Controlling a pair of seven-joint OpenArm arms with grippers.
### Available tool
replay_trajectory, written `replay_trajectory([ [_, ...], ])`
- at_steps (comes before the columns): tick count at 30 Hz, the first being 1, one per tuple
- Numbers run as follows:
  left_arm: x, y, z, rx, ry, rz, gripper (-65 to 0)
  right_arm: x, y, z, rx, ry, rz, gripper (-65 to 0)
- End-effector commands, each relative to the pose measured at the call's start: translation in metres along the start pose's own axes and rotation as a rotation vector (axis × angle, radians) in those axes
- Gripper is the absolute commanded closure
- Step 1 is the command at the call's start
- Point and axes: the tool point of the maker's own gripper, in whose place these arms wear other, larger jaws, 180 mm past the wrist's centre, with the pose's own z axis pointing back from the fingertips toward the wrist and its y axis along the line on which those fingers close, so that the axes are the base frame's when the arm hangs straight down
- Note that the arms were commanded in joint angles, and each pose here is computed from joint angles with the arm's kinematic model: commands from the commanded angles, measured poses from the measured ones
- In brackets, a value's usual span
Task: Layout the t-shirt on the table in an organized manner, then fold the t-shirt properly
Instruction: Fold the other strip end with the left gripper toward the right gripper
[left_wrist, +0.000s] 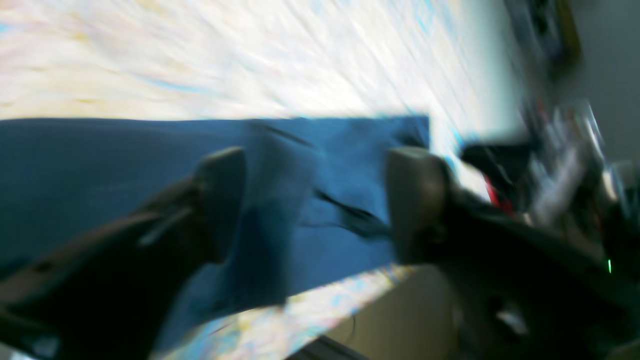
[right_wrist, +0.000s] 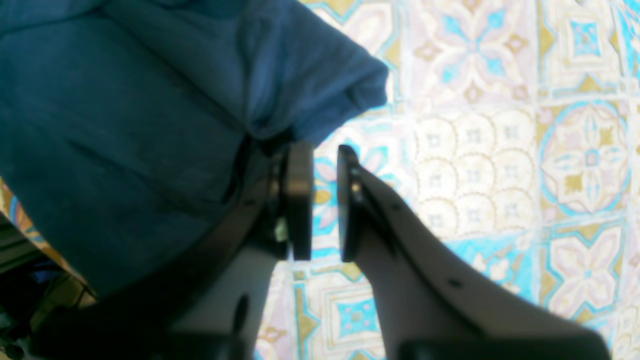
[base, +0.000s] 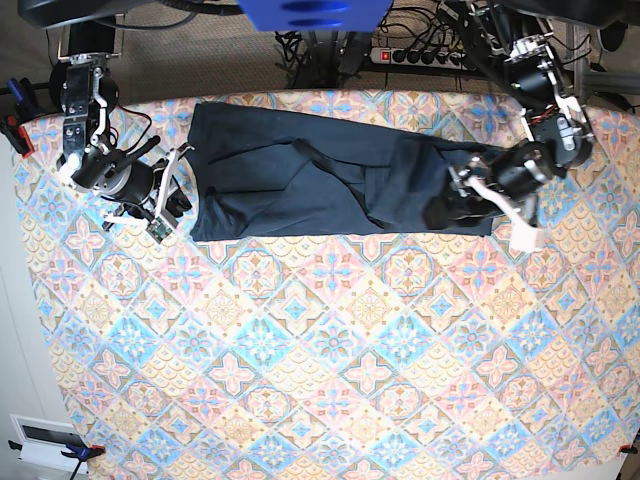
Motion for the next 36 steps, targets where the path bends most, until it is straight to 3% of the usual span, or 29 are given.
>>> replay_trajectory([
  [1,0.010,-0.003,0.006,-0.016,-0.036,-0.008,-50.9,0.013,-0.005,0.006,-0.011,-0.046,0.014,-7.9],
  [8,0.008,0.016,0.022,0.054,0.005,-0.050,-51.0,0.005,0.001,0.005,0.003,-0.030,0.007,-7.9],
  [14,-0.015,0.046,0.031,0.151,0.140,-0.094,-48.7,-0.001,0.002,0.003,0.007,-0.008,-0.001,-8.3],
  [18,-0.042,0.071,0.023,0.237,0.281,-0.136,-40.6,-0.013,0.002,0.003,0.009,0.056,-0.002,-10.9],
  [22,-0.066,0.081,0.005,0.267,0.387,-0.163,-27.9,-0.011,0.000,0.003,0.004,0.057,-0.002,-20.2],
  [24,-0.069,0.079,-0.005,0.265,0.401,-0.189,-23.0,-0.011,0.000,0.003,0.005,0.057,-0.006,-23.8],
  [26,-0.074,0.072,-0.015,0.248,0.401,-0.224,-22.1,-0.012,-0.003,0.004,-0.003,0.056,-0.014,-25.4],
  [30,-0.084,0.066,-0.023,0.236,0.422,-0.263,-22.1,-0.029,-0.012,0.004,-0.015,0.080,-0.079,-25.9],
  [36,-0.087,0.065,-0.023,0.233,0.427,-0.261,-22.1,-0.040,-0.002,-0.008,0.113,0.018,-0.280,-25.9],
])
